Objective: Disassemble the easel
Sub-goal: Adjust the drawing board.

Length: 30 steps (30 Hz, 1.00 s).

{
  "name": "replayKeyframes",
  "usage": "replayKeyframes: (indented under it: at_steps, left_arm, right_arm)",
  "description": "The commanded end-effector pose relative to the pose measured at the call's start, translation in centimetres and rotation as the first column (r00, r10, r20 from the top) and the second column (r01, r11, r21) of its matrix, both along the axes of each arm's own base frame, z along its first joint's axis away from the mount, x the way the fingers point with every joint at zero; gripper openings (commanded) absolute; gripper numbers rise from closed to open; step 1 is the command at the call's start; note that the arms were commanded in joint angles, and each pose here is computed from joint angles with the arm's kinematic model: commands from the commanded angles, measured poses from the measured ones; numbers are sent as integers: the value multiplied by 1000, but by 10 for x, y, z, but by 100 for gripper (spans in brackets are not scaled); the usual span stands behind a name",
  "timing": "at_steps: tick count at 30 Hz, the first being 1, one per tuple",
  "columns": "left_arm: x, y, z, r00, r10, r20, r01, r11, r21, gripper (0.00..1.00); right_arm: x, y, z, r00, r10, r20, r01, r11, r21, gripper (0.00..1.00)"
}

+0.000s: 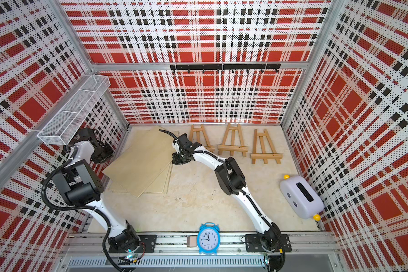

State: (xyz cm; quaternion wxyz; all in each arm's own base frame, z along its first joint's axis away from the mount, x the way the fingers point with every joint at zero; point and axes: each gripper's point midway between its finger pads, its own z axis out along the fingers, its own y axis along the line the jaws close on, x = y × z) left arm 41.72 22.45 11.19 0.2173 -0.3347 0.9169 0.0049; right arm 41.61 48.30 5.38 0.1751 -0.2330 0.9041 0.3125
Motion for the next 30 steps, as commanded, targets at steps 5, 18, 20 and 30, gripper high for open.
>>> replayKeyframes:
  at_steps: [5,18,20,30]
  left_arm:
    - [17,35,-28,996,79,-44,-76,994,79,30]
    - [9,44,-69,984,92,-154,-80,994,79,31]
    - [5,43,-69,983,87,-164,-76,995,70,30]
    - [-26,27,-77,975,67,-212,-69,998,-3,27]
  right_arm:
    - [8,-2,49,998,14,63,-18,998,59,26]
    - [31,-30,36,994,-54,97,58,997,-44,26]
    - [38,-37,27,990,-63,127,76,992,-104,26]
    - [49,-35,8,985,-76,152,95,988,-121,26]
